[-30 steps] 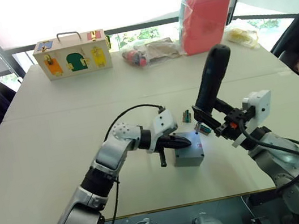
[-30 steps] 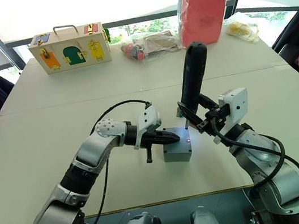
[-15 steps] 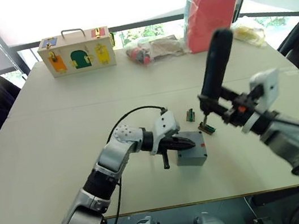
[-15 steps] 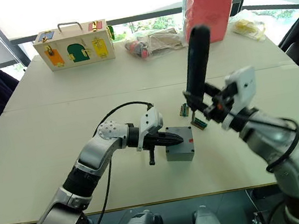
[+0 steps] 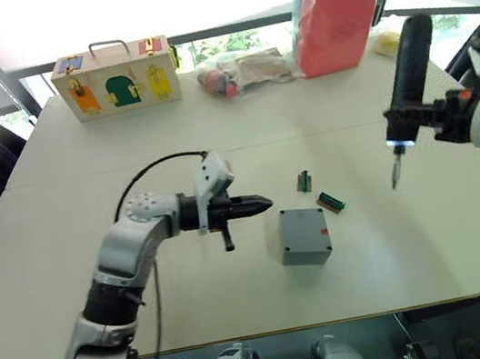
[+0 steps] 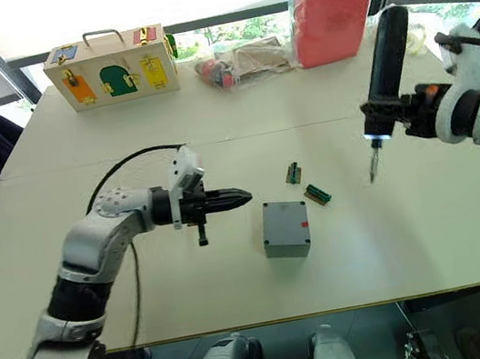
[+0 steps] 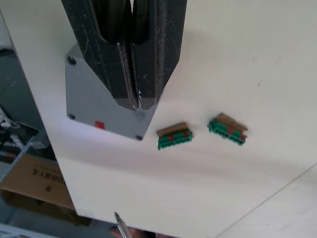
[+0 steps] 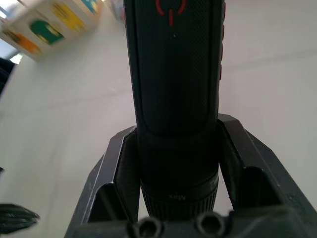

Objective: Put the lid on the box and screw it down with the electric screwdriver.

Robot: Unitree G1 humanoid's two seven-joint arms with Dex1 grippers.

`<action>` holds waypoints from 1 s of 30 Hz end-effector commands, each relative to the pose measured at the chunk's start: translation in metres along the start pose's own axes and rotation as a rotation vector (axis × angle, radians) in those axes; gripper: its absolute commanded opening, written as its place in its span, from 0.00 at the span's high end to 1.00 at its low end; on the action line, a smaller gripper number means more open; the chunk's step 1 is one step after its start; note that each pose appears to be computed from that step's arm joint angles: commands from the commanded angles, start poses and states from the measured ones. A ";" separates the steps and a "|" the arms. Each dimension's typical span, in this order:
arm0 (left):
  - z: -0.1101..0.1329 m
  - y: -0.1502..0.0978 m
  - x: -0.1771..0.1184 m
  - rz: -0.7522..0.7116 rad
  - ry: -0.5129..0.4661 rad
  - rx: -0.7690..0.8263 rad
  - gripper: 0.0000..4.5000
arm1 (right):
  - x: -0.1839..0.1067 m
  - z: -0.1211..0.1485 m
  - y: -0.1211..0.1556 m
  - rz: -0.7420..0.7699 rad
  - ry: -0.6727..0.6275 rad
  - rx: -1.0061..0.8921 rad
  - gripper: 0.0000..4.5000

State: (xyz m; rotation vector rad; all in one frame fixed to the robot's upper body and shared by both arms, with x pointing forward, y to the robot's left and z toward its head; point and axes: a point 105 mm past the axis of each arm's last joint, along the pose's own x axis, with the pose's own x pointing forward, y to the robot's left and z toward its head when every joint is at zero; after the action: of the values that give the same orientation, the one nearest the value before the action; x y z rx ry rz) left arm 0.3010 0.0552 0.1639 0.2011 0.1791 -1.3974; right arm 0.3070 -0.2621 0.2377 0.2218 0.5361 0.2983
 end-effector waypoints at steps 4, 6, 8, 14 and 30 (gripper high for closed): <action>-0.006 -0.009 -0.025 -0.019 0.046 -0.034 1.00 | -0.001 -0.047 -0.014 0.037 0.297 0.094 0.62; -0.014 -0.016 -0.027 -0.039 0.077 -0.042 1.00 | 0.005 -0.063 -0.016 0.060 0.358 0.150 0.62; -0.015 -0.019 -0.028 -0.040 0.080 -0.046 1.00 | 0.011 -0.076 -0.020 0.058 0.406 0.199 0.62; -0.013 -0.011 -0.027 0.009 0.036 -0.074 1.00 | 0.021 -0.093 -0.040 -0.056 0.489 0.231 0.62; -0.023 -0.010 -0.047 0.062 0.033 -0.163 1.00 | 0.022 -0.047 -0.050 -0.119 0.301 -0.009 0.02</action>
State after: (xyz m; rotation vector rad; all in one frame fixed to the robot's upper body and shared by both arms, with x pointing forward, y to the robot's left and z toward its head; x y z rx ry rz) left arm 0.2855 0.0973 0.1482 0.1125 0.3212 -1.3195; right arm 0.2998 -0.2913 0.1409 0.1911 1.0109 0.1927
